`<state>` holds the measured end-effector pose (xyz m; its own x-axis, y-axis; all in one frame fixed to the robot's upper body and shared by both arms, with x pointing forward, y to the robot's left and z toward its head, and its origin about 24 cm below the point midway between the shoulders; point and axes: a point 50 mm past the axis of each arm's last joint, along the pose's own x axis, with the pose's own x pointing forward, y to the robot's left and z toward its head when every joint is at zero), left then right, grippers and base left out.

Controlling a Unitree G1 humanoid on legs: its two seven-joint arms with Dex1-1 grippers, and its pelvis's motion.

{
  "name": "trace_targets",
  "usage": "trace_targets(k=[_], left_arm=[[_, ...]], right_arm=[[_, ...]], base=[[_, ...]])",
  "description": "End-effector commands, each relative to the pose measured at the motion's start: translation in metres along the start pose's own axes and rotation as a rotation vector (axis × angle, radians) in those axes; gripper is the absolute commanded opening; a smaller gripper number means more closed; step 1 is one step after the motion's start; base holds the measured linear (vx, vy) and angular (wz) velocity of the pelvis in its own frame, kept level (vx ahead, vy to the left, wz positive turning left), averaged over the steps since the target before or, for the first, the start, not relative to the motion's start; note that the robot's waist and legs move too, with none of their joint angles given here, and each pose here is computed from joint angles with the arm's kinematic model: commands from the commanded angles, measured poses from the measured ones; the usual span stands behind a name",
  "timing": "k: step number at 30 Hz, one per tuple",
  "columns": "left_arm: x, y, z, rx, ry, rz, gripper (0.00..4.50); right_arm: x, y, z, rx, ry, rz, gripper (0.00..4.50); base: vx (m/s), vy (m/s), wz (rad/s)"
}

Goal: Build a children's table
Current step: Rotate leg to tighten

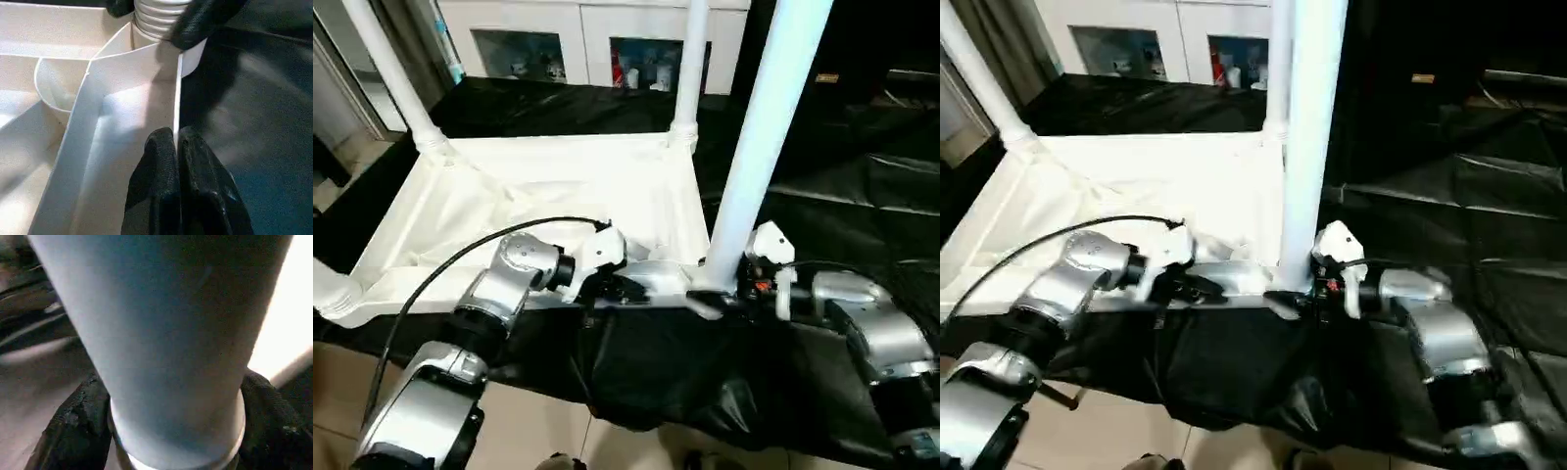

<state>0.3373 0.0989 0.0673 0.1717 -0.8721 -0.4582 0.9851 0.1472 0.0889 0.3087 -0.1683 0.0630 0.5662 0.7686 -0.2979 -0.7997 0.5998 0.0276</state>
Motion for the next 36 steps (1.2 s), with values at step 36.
trace_targets(k=[36], left_arm=[[-0.001,-0.009,0.008,0.058,-0.053,-0.169,0.0]], right_arm=[[-0.008,0.009,0.01,-0.086,0.034,0.25,3.94]], base=[[0.0,0.0,0.0]])
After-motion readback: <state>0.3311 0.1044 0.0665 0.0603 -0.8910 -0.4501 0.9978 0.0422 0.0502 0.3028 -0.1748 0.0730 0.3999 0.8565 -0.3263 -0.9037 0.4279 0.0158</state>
